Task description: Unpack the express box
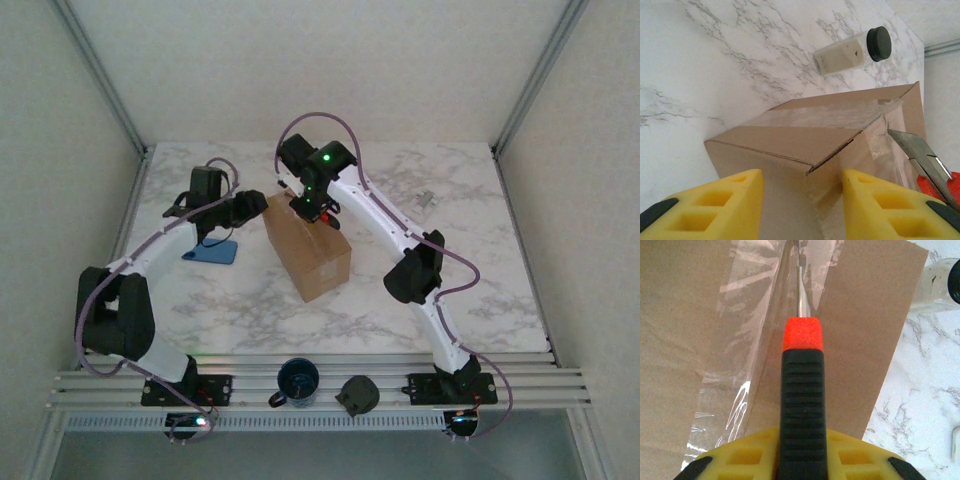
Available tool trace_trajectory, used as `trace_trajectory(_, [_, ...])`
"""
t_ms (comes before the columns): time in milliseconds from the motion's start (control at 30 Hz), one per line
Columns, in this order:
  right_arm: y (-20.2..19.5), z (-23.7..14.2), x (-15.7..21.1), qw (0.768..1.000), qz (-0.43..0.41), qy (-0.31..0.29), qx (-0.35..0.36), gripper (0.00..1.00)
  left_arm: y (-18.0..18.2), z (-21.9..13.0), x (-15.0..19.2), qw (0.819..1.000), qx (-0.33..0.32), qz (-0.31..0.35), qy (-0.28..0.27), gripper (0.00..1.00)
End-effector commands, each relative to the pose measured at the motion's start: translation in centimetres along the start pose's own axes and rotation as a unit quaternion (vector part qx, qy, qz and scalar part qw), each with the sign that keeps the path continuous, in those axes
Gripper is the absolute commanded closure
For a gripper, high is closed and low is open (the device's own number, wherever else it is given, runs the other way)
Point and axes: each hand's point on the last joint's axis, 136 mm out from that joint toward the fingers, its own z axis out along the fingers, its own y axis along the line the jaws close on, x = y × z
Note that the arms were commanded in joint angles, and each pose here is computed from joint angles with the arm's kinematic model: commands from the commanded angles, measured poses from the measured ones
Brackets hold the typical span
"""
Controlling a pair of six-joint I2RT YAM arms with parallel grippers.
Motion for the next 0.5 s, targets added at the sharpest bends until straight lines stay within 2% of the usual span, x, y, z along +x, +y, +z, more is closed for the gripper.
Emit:
trace_trajectory(0, [-0.1, 2.9, 2.3, 0.998, 0.003, 0.067, 0.006, 1.00, 2.7, 0.1, 2.7, 0.998, -0.052, -0.026, 0.033, 0.58])
trace_trajectory(467, [-1.2, 4.4, -0.2, 0.999, -0.016, 0.023, 0.023, 1.00, 0.6, 0.6, 3.9, 0.998, -0.025, -0.020, 0.050, 0.57])
